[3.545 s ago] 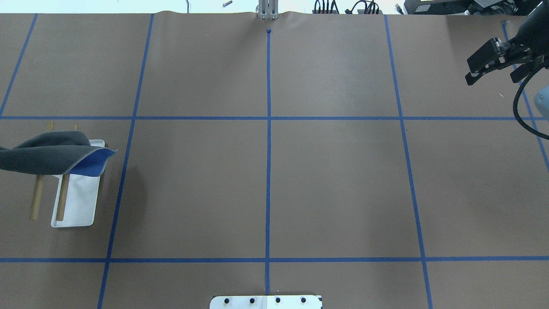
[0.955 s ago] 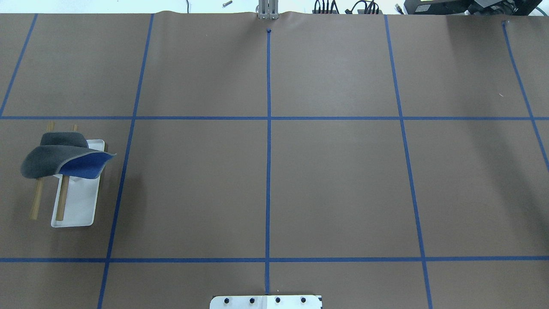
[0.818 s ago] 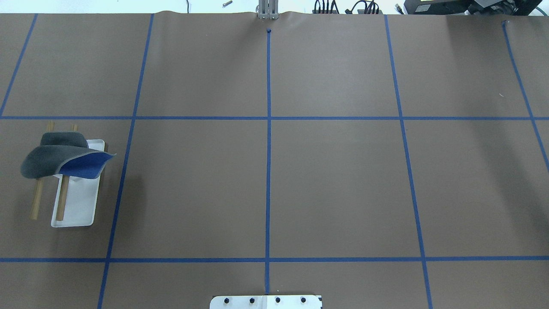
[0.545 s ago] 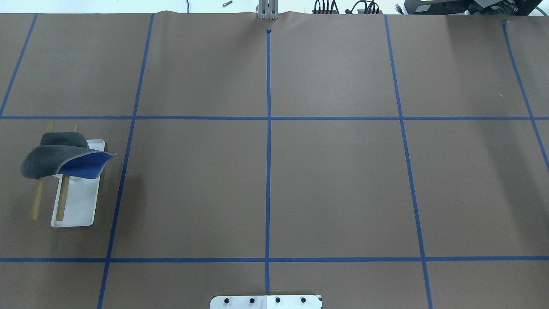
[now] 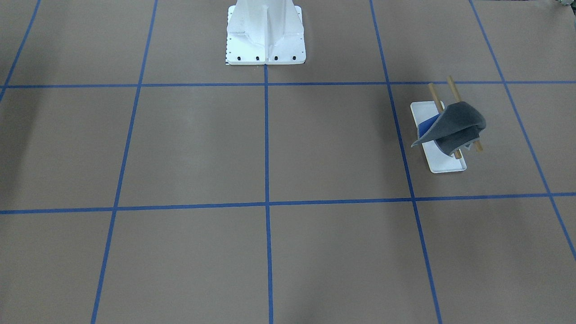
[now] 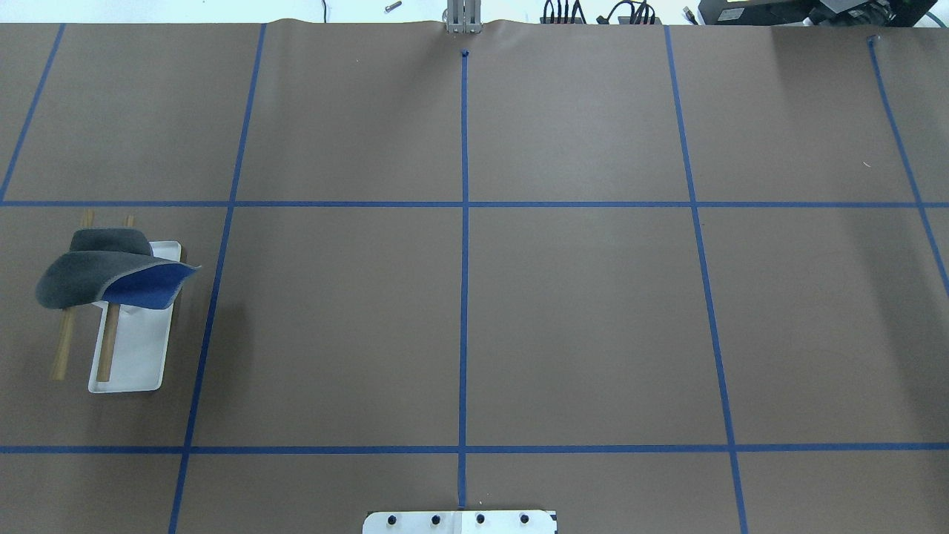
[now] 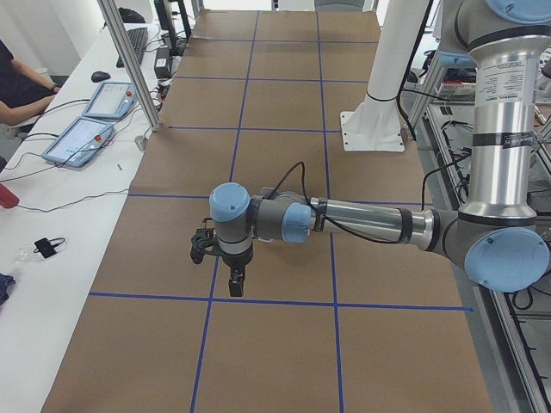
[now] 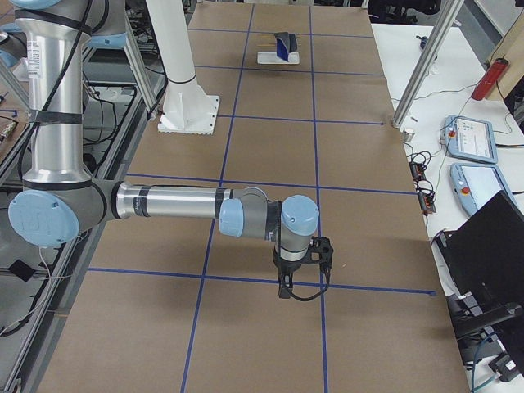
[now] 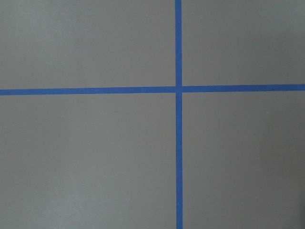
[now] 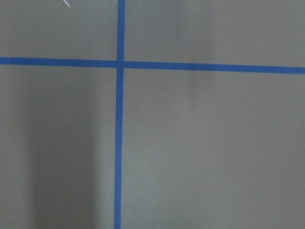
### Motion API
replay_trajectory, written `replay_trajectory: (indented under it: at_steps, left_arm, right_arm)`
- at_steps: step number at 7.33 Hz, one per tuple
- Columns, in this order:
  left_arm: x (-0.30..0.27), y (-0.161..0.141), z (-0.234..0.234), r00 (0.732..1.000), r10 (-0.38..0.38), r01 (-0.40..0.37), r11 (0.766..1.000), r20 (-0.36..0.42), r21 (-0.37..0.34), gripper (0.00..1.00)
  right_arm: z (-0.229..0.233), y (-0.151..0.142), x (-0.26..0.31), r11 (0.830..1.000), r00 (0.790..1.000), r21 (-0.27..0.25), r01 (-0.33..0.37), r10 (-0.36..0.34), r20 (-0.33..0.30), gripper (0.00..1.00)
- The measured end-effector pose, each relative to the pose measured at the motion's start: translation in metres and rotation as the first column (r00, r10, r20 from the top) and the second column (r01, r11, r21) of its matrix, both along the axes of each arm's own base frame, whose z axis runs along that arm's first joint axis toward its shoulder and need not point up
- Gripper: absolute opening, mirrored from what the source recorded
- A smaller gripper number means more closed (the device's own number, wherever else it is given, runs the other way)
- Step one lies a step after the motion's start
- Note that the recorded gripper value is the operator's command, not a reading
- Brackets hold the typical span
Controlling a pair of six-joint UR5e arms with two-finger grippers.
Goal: Hang towel on rack
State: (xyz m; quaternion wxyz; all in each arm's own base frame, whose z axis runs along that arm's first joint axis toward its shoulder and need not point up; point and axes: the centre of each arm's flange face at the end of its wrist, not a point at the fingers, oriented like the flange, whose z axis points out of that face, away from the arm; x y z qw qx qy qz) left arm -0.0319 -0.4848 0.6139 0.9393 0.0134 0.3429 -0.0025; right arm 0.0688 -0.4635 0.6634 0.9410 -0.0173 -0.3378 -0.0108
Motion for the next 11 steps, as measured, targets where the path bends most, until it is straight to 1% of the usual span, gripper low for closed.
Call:
replay_trajectory:
  at_steps: [3, 6, 8, 11]
  left_arm:
    - [0.000, -0.001, 0.002, 1.000, -0.004, 0.004, 1.000, 0.001, -0.009, 0.99]
    - [-0.003, 0.003, 0.016, 1.000, -0.007, 0.007, 0.999, 0.001, -0.032, 0.99]
    - [-0.005, 0.004, 0.017, 1.000, -0.010, 0.010, 0.999, 0.001, -0.032, 0.99]
    - [-0.006, 0.004, 0.017, 1.000, -0.009, 0.009, 1.000, 0.000, -0.028, 0.99]
  right_arm:
    - [-0.007, -0.007, 0.000, 1.000, 1.000, 0.010, -0.010, 0.010, -0.001, 1.00]
    - [-0.012, -0.012, 0.000, 1.000, 1.000, 0.019, -0.012, 0.012, 0.000, 1.00]
    - [-0.016, -0.016, 0.000, 1.000, 1.000, 0.024, -0.012, 0.012, 0.001, 1.00]
    - [-0.022, -0.020, -0.002, 0.999, 1.000, 0.029, -0.013, 0.012, 0.025, 1.00]
